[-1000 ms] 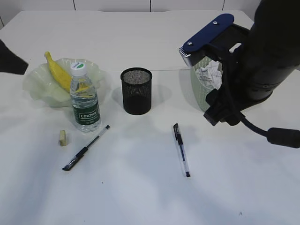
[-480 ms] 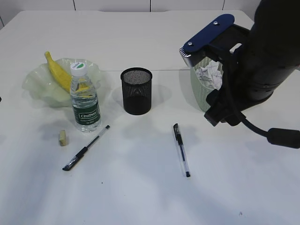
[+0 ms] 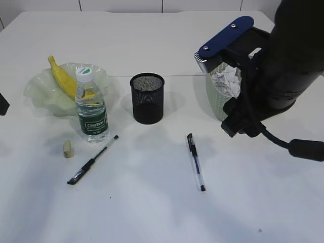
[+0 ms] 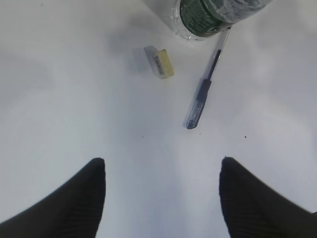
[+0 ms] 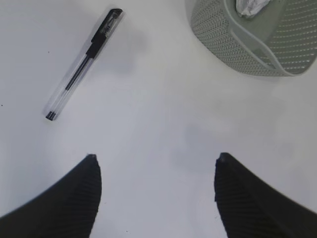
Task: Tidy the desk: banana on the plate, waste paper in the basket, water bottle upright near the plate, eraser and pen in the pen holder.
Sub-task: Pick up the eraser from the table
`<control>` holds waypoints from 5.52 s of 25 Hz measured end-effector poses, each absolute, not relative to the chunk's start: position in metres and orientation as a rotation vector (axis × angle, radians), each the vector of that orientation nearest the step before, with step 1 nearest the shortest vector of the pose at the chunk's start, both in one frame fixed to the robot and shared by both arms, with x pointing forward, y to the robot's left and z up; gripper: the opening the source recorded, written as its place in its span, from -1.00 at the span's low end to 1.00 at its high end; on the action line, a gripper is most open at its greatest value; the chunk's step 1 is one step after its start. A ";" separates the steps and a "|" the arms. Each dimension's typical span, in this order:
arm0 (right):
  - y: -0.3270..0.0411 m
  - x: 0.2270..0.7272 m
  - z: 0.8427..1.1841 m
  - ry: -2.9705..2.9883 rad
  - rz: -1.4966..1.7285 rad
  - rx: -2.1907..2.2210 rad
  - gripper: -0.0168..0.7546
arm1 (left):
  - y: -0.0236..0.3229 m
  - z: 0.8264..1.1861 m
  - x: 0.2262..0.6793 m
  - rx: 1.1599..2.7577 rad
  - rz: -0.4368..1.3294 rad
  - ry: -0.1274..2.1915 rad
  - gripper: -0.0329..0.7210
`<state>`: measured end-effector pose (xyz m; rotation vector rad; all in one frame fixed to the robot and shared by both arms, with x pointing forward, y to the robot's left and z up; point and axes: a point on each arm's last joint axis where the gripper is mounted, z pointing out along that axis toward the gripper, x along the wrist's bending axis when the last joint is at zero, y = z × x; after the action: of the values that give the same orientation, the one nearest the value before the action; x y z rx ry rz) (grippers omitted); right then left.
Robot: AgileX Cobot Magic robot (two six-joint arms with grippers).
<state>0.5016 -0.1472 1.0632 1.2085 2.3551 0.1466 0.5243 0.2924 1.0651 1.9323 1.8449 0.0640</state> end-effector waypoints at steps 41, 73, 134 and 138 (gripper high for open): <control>-0.145 0.498 1.061 2.383 0.155 1.258 0.42 | 0.206 1.000 0.569 1.851 0.287 2.024 0.34; -0.145 0.498 1.061 2.386 0.158 1.262 0.42 | 0.195 0.922 0.601 1.700 0.219 2.151 0.33; -0.145 0.497 1.061 2.391 0.160 1.271 0.41 | 0.198 0.901 0.598 1.824 0.222 2.193 -0.77; -0.145 0.497 1.061 2.391 0.160 1.271 0.41 | 0.199 0.901 0.598 1.833 0.219 2.201 -0.77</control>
<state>0.4973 -0.1448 1.0609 1.2712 2.3910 0.1600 0.5978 0.1987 0.9012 1.8335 2.2014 0.2185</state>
